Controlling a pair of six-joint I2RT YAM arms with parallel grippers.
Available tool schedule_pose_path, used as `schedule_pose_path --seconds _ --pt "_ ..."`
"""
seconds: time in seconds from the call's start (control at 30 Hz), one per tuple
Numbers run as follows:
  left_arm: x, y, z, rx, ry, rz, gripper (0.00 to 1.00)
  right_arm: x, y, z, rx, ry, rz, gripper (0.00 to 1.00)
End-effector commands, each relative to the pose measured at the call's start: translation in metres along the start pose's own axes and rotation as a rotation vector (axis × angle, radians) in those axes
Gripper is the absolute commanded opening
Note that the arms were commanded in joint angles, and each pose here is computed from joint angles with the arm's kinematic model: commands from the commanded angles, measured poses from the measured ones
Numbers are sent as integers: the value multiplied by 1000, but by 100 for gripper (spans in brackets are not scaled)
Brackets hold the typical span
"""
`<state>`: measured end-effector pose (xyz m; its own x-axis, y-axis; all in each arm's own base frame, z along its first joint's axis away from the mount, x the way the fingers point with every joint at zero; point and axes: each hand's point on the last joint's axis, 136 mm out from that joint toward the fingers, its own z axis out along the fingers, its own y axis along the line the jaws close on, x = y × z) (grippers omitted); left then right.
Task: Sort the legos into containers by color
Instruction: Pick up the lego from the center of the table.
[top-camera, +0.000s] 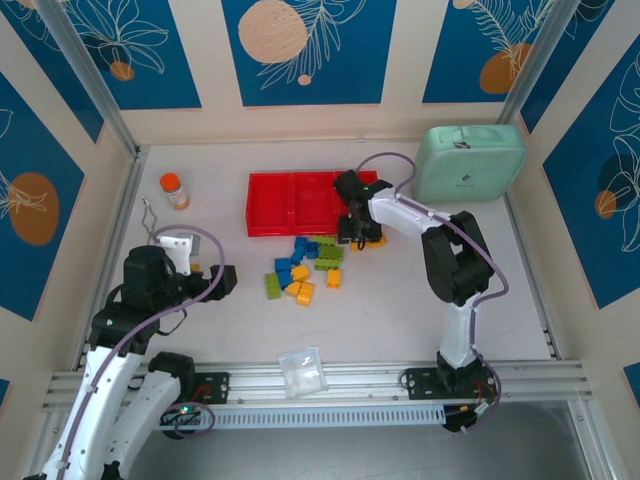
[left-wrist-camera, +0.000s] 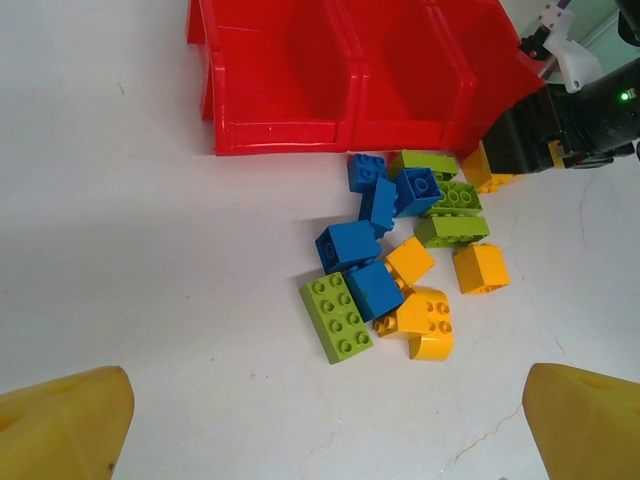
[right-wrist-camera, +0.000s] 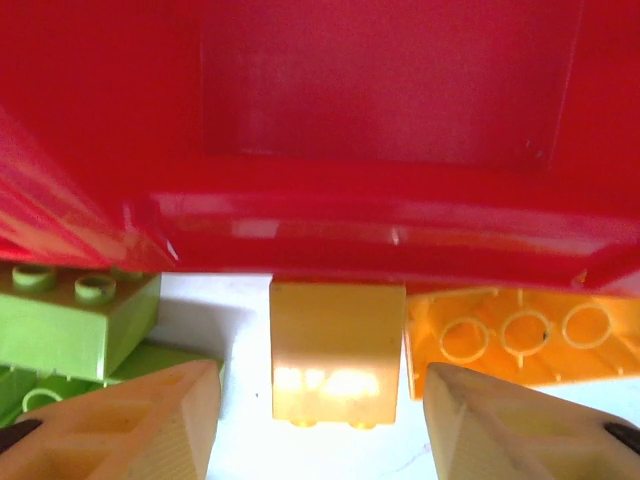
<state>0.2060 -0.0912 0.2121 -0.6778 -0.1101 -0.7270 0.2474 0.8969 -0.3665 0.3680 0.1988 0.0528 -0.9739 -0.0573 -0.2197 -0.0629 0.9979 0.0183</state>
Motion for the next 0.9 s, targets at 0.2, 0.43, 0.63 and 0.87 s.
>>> schedule_pose_path --seconds 0.2,0.43,0.63,0.87 --pt "0 -3 3 22 -1 34 99 -3 2 9 50 19 -25 52" --pt "0 -4 5 31 5 34 99 -5 5 10 69 8 -48 47" --pt "1 -4 6 31 12 31 99 -6 7 15 72 20 -57 37" --pt "1 -4 7 34 17 29 99 -5 7 20 84 31 -66 32"
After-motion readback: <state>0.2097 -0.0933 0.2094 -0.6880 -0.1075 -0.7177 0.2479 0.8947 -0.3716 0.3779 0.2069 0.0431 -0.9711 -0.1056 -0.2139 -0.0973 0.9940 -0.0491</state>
